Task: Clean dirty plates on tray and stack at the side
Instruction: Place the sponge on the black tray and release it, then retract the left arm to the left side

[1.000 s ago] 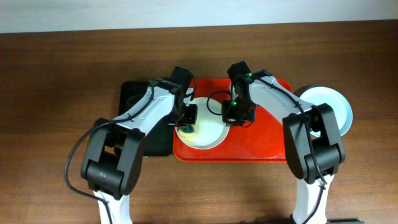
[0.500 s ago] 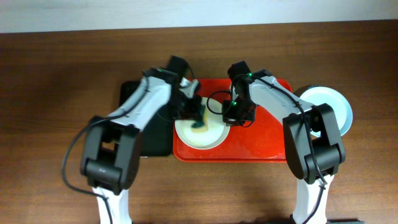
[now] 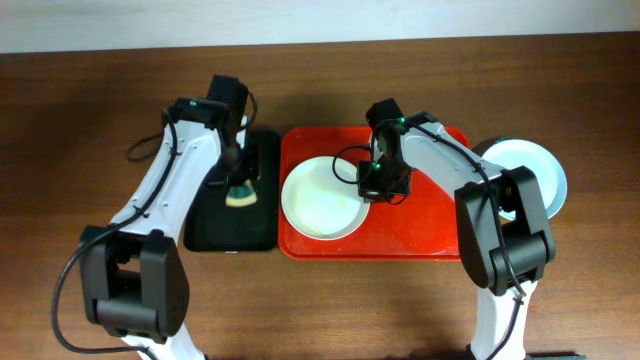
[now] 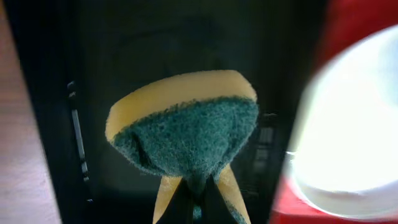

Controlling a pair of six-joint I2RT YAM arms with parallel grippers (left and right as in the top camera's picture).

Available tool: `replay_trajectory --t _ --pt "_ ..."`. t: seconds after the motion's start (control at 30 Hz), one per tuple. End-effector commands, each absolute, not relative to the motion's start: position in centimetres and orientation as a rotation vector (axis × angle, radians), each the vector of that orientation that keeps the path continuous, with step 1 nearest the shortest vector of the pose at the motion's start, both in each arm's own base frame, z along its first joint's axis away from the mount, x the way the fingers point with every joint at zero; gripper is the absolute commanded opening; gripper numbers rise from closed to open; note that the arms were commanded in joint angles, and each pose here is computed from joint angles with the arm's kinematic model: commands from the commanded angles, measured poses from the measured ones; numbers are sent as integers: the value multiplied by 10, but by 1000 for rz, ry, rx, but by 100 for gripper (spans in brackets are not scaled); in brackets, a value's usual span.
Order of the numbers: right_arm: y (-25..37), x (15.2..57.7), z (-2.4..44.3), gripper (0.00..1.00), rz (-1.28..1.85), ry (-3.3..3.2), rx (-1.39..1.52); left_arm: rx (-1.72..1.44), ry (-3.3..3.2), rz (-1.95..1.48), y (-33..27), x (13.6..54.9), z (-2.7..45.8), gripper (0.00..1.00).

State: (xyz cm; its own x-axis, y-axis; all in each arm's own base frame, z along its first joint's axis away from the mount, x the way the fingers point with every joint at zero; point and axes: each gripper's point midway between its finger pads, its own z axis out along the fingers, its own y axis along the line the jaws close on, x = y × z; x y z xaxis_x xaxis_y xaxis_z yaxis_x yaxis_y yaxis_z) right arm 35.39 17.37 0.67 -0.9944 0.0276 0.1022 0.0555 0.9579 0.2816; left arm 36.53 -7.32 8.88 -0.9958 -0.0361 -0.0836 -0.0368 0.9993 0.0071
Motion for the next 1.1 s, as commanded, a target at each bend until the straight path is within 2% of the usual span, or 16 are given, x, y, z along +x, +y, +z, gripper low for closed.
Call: replay_trajectory --t 0.0,0.13,0.27,0.33,0.4,0.43,0.57,0.67,0.73,0.83,0.9,1.07 --pt "175 352 2 10 -420 -3012 -60 -37 3109 195 -50 343 57 0" --pt "175 352 2 9 -420 -3012 -60 -35 3136 204 -47 329 33 0" --pt "175 352 2 9 -420 -3012 -60 -36 3136 193 -48 328 29 0" --pt "175 352 2 10 -420 -3012 -60 -36 3135 193 -48 328 29 23" --pt "175 352 2 11 -420 -3012 -60 -36 3136 177 -50 329 30 33" --pt "175 352 2 11 -420 -3012 -60 -37 3137 145 -53 330 32 36" --pt "175 352 2 11 -420 -3012 -60 -42 3110 115 -57 341 57 40" --pt "175 352 2 12 -420 -3011 -60 -94 2995 74 -53 364 102 42" --pt "175 352 2 14 -420 -3012 -60 -229 2880 33 -41 380 139 51" --pt "175 352 2 16 -416 -3014 -60 -515 2682 -56 0 393 198 80" --pt "172 353 1 16 -395 -3022 -60 -625 2615 -61 26 391 213 99" --pt "172 355 1 15 -390 -3034 -58 -831 2594 -5 81 365 217 100"
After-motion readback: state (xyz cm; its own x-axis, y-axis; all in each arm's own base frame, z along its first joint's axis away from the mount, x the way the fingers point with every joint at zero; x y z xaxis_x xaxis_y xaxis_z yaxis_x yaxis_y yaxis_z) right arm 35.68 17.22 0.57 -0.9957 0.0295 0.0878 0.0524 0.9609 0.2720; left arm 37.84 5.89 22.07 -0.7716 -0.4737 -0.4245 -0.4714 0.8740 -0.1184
